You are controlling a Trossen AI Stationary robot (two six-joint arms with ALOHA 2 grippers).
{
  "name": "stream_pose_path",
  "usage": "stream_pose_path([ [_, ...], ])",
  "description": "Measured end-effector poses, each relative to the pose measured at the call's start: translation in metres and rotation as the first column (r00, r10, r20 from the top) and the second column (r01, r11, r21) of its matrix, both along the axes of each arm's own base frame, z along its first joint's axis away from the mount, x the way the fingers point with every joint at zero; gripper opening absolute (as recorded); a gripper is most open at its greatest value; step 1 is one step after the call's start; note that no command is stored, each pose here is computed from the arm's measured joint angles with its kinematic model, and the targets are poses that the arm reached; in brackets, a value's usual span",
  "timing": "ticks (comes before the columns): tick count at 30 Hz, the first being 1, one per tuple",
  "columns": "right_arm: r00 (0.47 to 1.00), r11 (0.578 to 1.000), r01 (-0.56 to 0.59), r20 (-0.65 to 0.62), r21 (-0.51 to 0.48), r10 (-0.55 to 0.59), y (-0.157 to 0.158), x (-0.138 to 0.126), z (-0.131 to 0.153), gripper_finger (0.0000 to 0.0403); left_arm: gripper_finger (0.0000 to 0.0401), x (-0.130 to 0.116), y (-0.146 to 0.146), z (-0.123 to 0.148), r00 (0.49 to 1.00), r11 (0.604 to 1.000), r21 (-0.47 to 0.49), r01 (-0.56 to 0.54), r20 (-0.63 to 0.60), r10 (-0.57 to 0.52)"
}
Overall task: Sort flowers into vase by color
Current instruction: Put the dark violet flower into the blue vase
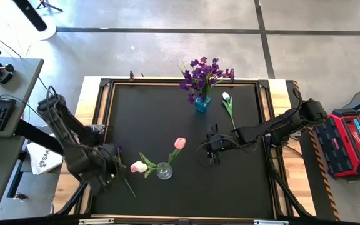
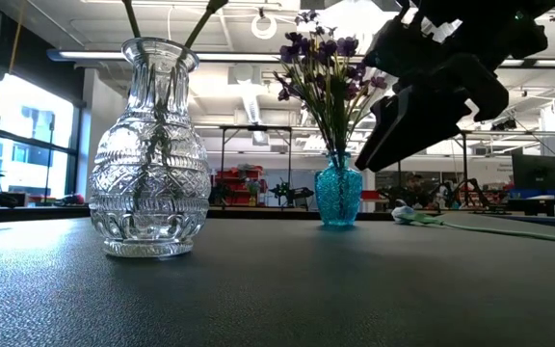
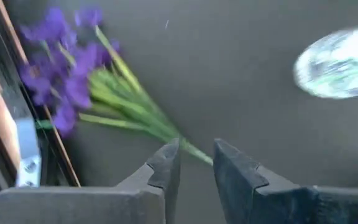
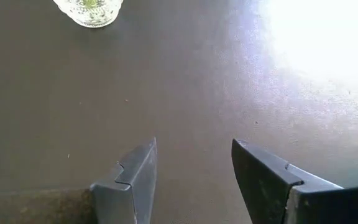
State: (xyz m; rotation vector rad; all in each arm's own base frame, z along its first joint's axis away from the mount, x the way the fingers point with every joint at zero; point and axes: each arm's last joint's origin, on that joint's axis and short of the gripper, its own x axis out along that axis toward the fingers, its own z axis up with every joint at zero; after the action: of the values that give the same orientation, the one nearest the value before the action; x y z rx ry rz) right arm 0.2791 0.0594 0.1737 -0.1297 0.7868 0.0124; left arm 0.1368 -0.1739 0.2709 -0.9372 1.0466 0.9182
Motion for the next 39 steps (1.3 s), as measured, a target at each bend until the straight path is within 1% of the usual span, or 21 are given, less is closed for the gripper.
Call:
stream_pose_path([
  [3, 1.0, 1.0, 0.0, -0.001, 0.0, 0.0, 0.0, 0.0, 0.0, 0.0181, 0.0108, 0.005, -0.009, -0.024, 0.998, 0.997, -0.048, -0.063, -0.03, 0.061],
  [7, 1.0, 1.0, -0.001, -0.001, 0.0, 0.001, 0.0, 0.0, 0.0, 0.0181, 0.0156, 0.009, -0.016, -0.051, 0.995, 0.988, -0.116, -0.097, -0.017, 0.096],
  [9, 1.0, 1.0, -0.001, 0.004, 0.001, 0.001, 0.0, 0.0, 0.0, 0.0181, 0.0183, 0.009, -0.015, -0.064, 0.993, 0.986, -0.121, -0.114, 0.0, 0.115],
  [11, 1.0, 1.0, -0.001, 0.014, 0.004, 0.001, 0.0, 0.001, 0.001, 0.0181, 0.0209, 0.008, -0.013, -0.078, 0.99, 0.983, -0.12, -0.141, -0.009, 0.141],
  [14, 1.0, 1.0, -0.004, 0.025, 0.009, 0.004, 0.001, 0.002, 0.002, 0.0181, 0.0235, 0.006, -0.008, -0.096, 0.982, 0.975, -0.137, -0.176, -0.092, 0.164],
  [17, 1.0, 1.0, -0.004, 0.026, 0.01, 0.004, 0.001, 0.002, 0.002, 0.0181, 0.024, 0.006, -0.003, -0.107, 0.967, 0.968, -0.132, -0.212, -0.171, 0.189],
  [19, 1.0, 1.0, -0.004, 0.027, 0.01, 0.003, 0.001, 0.002, 0.002, 0.0181, 0.0238, 0.007, 0.0, -0.11, 0.963, 0.967, -0.13, -0.22, -0.184, 0.195],
  [22, 1.0, 1.0, -0.003, 0.03, 0.011, 0.003, 0.001, 0.002, 0.002, 0.0181, 0.0228, 0.01, 0.002, -0.115, 0.971, 0.968, -0.135, -0.213, -0.137, 0.195],
  [25, 0.999, 1.0, -0.003, 0.038, 0.014, 0.002, 0.001, 0.003, 0.003, 0.0181, 0.0208, 0.011, 0.004, -0.121, 0.97, 0.964, -0.15, -0.221, -0.134, 0.201],
  [30, 0.999, 1.0, -0.003, 0.042, 0.013, 0.002, 0.001, 0.003, 0.003, 0.0181, 0.0172, 0.009, 0.012, -0.129, 0.965, 0.963, -0.138, -0.231, -0.157, 0.209],
  [35, 0.999, 1.0, -0.001, 0.043, 0.015, 0.001, 0.001, 0.003, 0.003, 0.0181, 0.0125, 0.014, 0.019, -0.13, 0.972, 0.973, -0.133, -0.189, -0.169, 0.165],
  [39, 0.999, 1.0, 0.004, 0.035, 0.02, -0.004, 0.001, 0.002, 0.002, 0.0181, 0.007, 0.02, 0.023, -0.129, 0.981, 0.982, -0.136, -0.128, -0.161, 0.105],
])
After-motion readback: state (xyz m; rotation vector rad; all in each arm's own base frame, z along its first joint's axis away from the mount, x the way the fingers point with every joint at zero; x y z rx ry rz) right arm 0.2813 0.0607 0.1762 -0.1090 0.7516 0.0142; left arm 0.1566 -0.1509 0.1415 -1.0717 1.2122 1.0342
